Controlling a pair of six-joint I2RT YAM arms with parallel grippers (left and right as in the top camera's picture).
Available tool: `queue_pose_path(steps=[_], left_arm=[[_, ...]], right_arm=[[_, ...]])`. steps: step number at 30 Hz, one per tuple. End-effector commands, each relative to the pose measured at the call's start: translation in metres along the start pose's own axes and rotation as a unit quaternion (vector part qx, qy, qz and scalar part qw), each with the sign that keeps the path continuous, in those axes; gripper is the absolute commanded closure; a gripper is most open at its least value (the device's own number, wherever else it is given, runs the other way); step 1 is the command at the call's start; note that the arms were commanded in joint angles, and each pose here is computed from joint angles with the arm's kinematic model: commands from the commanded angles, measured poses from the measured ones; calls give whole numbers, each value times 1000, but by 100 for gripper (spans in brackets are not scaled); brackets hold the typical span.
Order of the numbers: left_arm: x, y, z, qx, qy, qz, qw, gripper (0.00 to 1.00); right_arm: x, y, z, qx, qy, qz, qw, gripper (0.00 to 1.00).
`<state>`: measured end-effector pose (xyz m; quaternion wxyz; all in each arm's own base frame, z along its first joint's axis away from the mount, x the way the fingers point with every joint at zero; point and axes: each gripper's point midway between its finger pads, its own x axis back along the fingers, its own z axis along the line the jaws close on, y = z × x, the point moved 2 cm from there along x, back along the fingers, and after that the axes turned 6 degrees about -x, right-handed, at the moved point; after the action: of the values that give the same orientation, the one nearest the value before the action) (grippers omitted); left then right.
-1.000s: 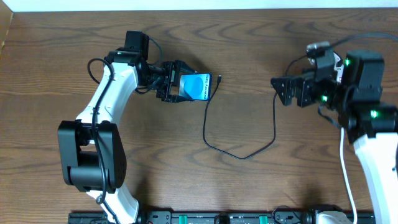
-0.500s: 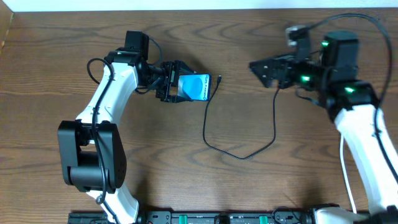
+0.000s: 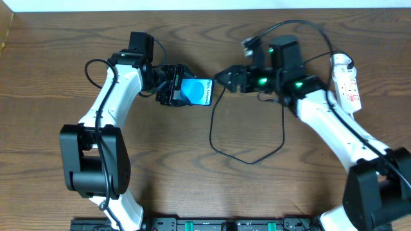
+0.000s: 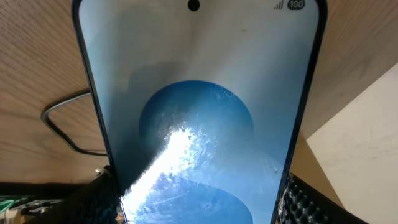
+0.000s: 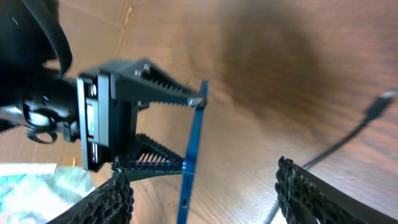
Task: Plug charger to phone and switch on socket
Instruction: 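Move the right gripper left and grasp the phone's other edge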
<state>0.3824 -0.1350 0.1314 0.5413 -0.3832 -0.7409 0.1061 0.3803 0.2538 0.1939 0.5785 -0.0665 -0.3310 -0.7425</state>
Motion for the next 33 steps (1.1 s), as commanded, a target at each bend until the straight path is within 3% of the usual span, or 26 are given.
queue_pose_path(steps=[1, 15, 33], left_arm=[[5, -1, -3, -1, -8, 1, 1000, 36], [4, -4, -2, 0, -5, 6, 1000, 36], [4, -4, -2, 0, -5, 6, 1000, 36]], right_arm=[[-19, -9, 11, -1, 17, 20, 1000, 28], [-67, -32, 8, -12, 3, 34, 999, 36], [-80, -36, 11, 5, -12, 20, 1000, 61]])
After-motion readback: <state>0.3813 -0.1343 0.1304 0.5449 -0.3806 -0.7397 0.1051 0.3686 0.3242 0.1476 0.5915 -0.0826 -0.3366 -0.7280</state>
